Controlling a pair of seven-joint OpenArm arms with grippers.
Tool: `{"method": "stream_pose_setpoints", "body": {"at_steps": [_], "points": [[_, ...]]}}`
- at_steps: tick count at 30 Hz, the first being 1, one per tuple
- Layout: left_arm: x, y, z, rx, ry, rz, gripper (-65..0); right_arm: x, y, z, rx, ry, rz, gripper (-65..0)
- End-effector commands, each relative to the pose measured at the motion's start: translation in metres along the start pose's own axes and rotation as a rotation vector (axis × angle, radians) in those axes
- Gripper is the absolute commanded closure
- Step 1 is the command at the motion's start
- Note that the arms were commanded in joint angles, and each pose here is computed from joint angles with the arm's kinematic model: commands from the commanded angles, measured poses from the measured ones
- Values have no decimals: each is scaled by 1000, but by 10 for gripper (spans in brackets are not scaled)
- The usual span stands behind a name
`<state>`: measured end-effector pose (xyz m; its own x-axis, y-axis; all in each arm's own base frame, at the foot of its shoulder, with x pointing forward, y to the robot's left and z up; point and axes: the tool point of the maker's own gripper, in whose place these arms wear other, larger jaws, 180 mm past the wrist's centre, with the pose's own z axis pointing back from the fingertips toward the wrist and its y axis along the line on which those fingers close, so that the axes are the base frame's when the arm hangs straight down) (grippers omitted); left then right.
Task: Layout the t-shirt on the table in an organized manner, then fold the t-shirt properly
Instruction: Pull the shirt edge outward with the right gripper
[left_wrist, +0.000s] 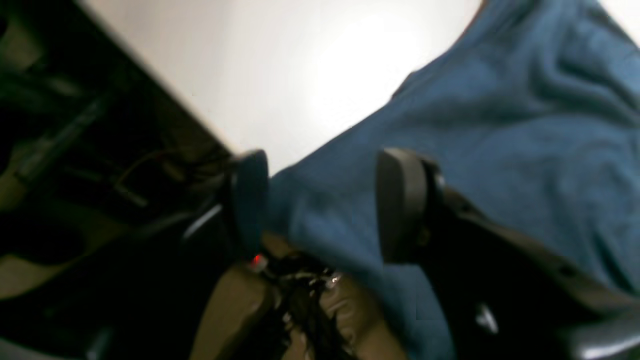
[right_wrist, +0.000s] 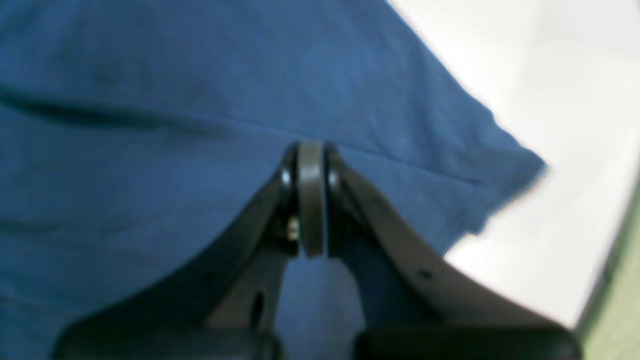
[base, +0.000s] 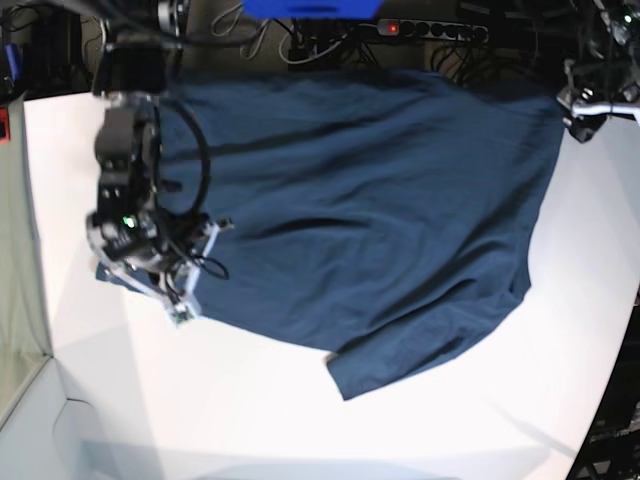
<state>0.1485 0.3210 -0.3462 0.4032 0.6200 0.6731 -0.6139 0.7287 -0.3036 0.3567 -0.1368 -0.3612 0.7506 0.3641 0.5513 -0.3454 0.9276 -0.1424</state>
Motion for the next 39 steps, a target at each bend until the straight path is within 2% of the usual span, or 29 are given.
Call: {"method": "stream_pose_setpoints", "body": {"at_steps": [1,5,11,17,20,24,28,31,35,39], "points": [[10,-3,3,-9,-33,-13,-334,19,-8,-2,-7,-37,-6,0],[11,-6,4,-16,-37,-15,-334,22,-10,-36,47,22,-36,0],[9,1,6,2,-28,-24,-334,14,-16,-74,94,25,-89,0],[13,12,11,33,-44,-13,-334,32,-46,-92,81,-61,-139,0],[15,12,11,33,-49,-14,-334,44,-75,-94,18,-117,-191,0],[17,10,11,29,-55,-16,-334,62,-108,-85,-98,-176,-262,0],[27,-3,11,-20,-84,6,-334,101,-122,-55,-138,-256,-237,0],[35,-12,10,-79,-92,31,-334,111,-130,-23,-178,-283,-239,0],[56,-25,1,-128,-131,39,-334,114,-106,13,-186,-301,-217,0],[68,-31,-27,-125,-158,90,-333,90,-61,31,-152,-306,-207,0]]}}
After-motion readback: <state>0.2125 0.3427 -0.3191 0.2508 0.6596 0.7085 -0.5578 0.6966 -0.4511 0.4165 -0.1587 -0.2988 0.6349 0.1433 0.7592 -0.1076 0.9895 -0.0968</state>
